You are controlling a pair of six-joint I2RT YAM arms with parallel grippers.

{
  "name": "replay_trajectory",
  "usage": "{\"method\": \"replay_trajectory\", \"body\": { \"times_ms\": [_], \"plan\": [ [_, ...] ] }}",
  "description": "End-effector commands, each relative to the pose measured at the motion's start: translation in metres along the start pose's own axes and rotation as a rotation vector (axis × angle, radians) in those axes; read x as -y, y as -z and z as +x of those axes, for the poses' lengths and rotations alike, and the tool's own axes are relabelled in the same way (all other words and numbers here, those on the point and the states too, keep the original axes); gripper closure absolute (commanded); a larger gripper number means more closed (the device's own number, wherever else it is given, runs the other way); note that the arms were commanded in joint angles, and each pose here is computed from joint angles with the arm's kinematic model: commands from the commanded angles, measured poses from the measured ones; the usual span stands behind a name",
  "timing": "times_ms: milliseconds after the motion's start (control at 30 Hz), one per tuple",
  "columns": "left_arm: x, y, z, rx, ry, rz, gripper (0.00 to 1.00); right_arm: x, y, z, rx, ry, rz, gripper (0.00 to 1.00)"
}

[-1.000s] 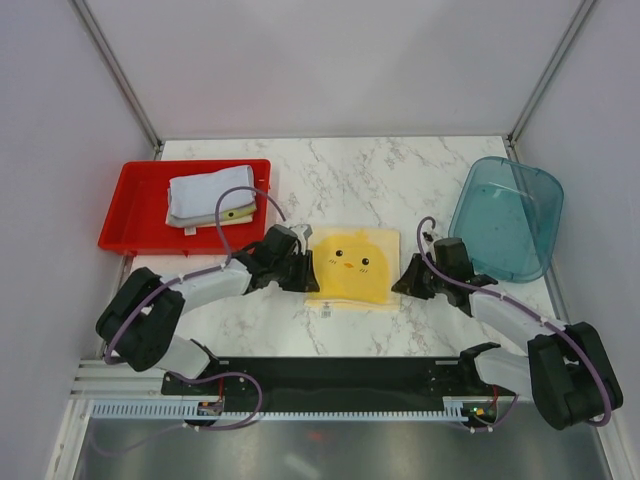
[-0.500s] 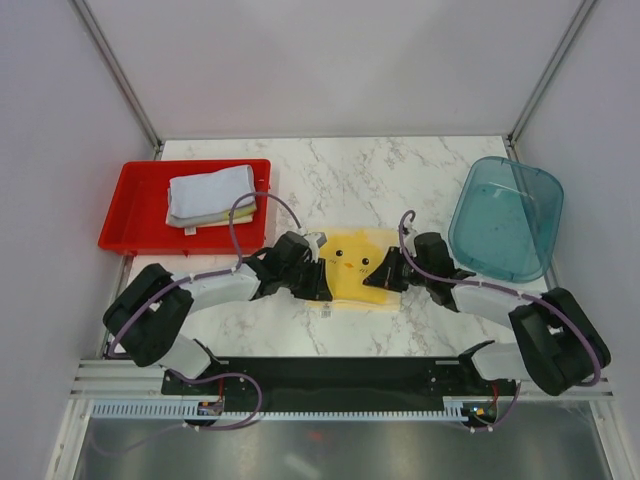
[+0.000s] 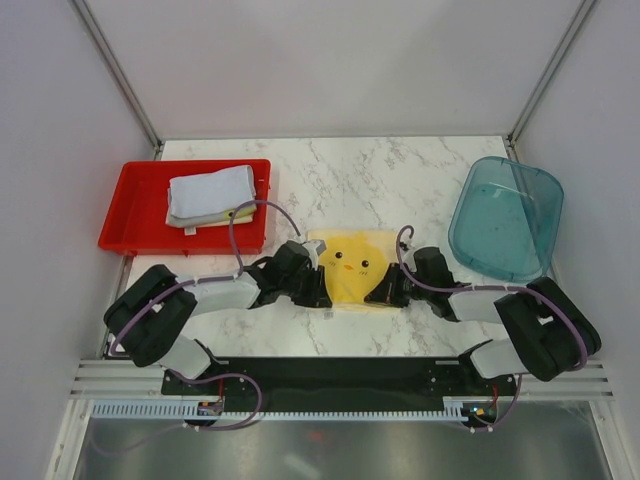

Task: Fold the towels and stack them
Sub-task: Fold the towel

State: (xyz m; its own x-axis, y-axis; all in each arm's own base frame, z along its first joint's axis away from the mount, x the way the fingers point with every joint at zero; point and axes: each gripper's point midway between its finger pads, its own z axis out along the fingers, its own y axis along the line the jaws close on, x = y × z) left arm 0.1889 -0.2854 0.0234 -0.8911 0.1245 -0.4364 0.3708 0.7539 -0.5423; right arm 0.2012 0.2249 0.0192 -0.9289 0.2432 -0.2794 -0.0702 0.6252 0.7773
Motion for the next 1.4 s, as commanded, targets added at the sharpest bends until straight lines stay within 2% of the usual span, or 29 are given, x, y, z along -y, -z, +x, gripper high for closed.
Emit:
{"method": "replay_trajectory", "body": {
  "times_ms": [0, 267, 500, 667, 767, 867, 900, 967, 1000, 1033, 1067, 1100, 1133, 1267, 1300, 1367],
  "plan": [
    [-0.02, 0.003, 0.006, 0.017, 0.014, -0.111, 0.68, -0.034, 0.003, -0.025, 0.048, 0.096, -0.056, 0.87],
    [-0.024, 0.011, 0.01, 0.013, 0.008, -0.144, 0.66, -0.061, -0.013, -0.024, 0.029, 0.108, -0.133, 0.85],
    [-0.035, 0.015, 0.02, -0.005, 0.024, -0.189, 0.66, -0.01, -0.025, 0.011, -0.013, 0.041, -0.062, 0.85],
    [-0.034, 0.019, 0.017, 0.008, 0.046, -0.202, 0.65, -0.008, -0.02, 0.009, -0.006, 0.081, -0.036, 0.85],
    [-0.031, 0.026, 0.013, 0.0, 0.056, -0.219, 0.6, -0.017, -0.015, -0.002, 0.009, 0.124, -0.019, 0.85],
    [-0.013, 0.041, -0.014, 0.044, 0.045, -0.222, 0.56, -0.033, -0.007, -0.019, 0.035, 0.169, 0.007, 0.85],
    [-0.001, 0.048, -0.038, 0.101, 0.037, -0.213, 0.54, -0.036, -0.005, -0.026, 0.051, 0.198, 0.023, 0.83],
    [0.004, 0.056, -0.055, 0.12, 0.015, -0.237, 0.5, -0.048, 0.001, -0.051, 0.12, 0.237, 0.061, 0.81],
    [0.014, 0.063, -0.082, 0.176, 0.004, -0.237, 0.5, -0.05, 0.004, -0.06, 0.145, 0.265, 0.08, 0.8],
    [0.014, 0.065, -0.093, 0.19, -0.021, -0.25, 0.5, -0.045, 0.005, -0.066, 0.15, 0.268, 0.125, 0.79],
    [0.01, 0.059, -0.097, 0.174, -0.026, -0.273, 0.5, -0.054, 0.007, -0.087, 0.201, 0.287, 0.146, 0.79],
    [0.013, 0.062, -0.115, 0.2, -0.026, -0.268, 0.5, -0.052, 0.006, -0.094, 0.209, 0.293, 0.173, 0.79],
    [0.01, 0.059, -0.122, 0.199, -0.042, -0.278, 0.51, -0.041, 0.0, -0.095, 0.181, 0.301, 0.215, 0.79],
    [-0.004, 0.042, -0.156, 0.185, -0.044, -0.284, 0.51, -0.03, -0.007, -0.128, 0.21, 0.3, 0.275, 0.79],
    [-0.021, 0.03, -0.158, 0.159, -0.016, -0.308, 0.51, -0.026, -0.006, -0.135, 0.229, 0.3, 0.298, 0.79],
    [-0.03, 0.022, -0.167, 0.144, -0.015, -0.304, 0.51, -0.013, -0.002, -0.148, 0.239, 0.297, 0.353, 0.79]
  ]
}}
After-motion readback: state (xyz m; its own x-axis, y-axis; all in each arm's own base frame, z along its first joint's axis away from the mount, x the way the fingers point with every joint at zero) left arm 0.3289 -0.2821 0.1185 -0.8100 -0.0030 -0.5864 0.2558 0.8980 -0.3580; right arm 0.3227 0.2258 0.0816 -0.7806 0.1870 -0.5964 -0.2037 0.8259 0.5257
